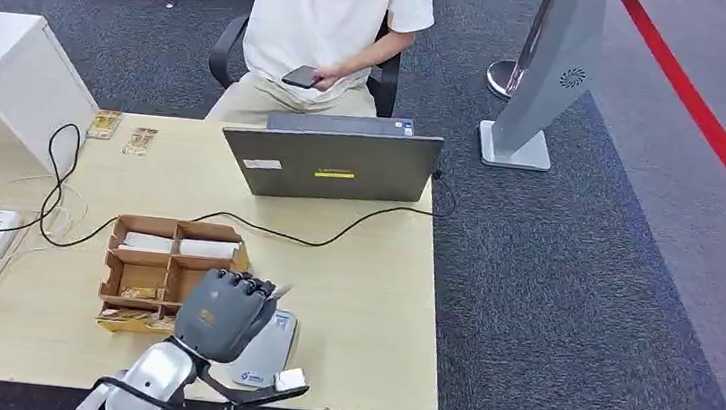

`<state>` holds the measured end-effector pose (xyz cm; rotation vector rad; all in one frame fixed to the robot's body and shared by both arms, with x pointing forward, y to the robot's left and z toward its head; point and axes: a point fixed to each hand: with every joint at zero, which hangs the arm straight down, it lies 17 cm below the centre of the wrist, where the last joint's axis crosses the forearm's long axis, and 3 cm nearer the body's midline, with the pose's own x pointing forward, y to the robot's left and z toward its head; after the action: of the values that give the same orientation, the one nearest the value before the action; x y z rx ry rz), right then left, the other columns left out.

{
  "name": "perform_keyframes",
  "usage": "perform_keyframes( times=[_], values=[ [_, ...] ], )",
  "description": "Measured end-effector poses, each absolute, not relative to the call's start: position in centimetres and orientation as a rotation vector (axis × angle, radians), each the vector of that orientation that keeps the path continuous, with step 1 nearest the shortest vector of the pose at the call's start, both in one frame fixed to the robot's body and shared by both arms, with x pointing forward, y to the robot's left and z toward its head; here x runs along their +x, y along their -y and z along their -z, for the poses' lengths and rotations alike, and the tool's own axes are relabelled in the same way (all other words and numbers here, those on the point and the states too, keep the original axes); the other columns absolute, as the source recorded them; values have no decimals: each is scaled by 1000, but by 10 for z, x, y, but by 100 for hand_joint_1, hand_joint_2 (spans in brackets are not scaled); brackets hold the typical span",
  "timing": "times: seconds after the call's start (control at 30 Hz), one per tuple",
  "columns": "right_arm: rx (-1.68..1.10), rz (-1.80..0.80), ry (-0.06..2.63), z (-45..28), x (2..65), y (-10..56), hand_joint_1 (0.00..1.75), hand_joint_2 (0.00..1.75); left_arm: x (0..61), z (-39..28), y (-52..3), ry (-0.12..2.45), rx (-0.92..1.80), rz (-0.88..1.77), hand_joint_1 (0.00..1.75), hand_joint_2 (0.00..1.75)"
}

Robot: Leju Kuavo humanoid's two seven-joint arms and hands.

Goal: Pass the card to the sensor for recognition and then transmit it.

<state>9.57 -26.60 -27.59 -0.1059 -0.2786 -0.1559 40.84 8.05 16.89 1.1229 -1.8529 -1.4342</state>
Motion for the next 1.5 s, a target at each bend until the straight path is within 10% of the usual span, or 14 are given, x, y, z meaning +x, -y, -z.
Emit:
perform_keyframes(
  times=[1.5],
  values=[
    [-114,156,258,277,91,268,0,175,430,-90,-99,1525,997,1708,175,175]
  ],
)
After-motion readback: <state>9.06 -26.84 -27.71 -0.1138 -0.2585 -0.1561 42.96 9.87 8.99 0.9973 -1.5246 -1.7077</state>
